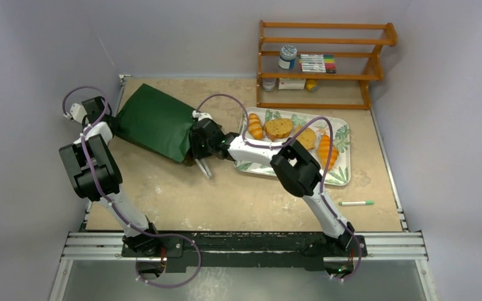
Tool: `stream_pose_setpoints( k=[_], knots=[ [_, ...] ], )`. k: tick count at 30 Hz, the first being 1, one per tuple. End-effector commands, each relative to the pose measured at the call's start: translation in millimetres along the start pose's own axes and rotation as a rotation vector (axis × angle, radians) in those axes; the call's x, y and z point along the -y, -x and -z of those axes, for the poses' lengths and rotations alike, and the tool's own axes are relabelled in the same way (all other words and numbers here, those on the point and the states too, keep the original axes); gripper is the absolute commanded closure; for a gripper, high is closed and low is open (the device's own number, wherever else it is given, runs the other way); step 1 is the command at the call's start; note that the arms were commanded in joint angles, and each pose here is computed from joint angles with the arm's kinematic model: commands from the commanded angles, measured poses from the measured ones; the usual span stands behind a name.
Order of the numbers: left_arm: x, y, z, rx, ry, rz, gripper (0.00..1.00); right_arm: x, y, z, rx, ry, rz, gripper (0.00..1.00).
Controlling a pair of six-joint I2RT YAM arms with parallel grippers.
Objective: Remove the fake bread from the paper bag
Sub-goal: Take out the fake bread from the paper bag.
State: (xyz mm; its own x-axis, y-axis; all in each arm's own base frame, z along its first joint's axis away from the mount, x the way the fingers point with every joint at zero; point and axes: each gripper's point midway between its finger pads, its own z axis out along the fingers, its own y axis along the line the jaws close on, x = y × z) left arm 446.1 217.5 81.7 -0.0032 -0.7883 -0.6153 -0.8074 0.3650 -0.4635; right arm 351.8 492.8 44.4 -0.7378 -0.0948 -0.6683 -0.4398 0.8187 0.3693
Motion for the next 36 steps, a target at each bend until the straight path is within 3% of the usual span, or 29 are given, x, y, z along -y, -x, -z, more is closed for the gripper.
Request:
stream_pose_setpoints(
  k=[1, 5, 11, 23, 36],
  knots=[
    [-1.0, 3.9, 1.0, 0.007, 0.003, 0.012, 1.0, -18.9, 30.7, 12.9, 0.065, 0.063, 0.017, 0.69],
    [-2.8, 5.0, 0.2, 0.02, 0.014, 0.043, 1.0, -18.6, 31.6, 24.3, 0.066, 0.062, 0.028, 0.84],
    [-11.8, 7.9, -0.1, 0.059, 0.062, 0.121, 1.0, -14.2, 30.6, 52.8, 0.056, 0.054, 0.052, 0.92],
    [-2.0, -6.5, 14.6, 0.145, 0.159, 0.157, 1.0, 10.0, 1.0, 137.5, 0.012, 0.002, 0.101, 0.96],
    [14.8, -16.0, 26.5, 0.157, 0.17, 0.124, 1.0, 34.7, -34.4, 229.6, 0.008, -0.062, -0.001, 0.96]
  ],
)
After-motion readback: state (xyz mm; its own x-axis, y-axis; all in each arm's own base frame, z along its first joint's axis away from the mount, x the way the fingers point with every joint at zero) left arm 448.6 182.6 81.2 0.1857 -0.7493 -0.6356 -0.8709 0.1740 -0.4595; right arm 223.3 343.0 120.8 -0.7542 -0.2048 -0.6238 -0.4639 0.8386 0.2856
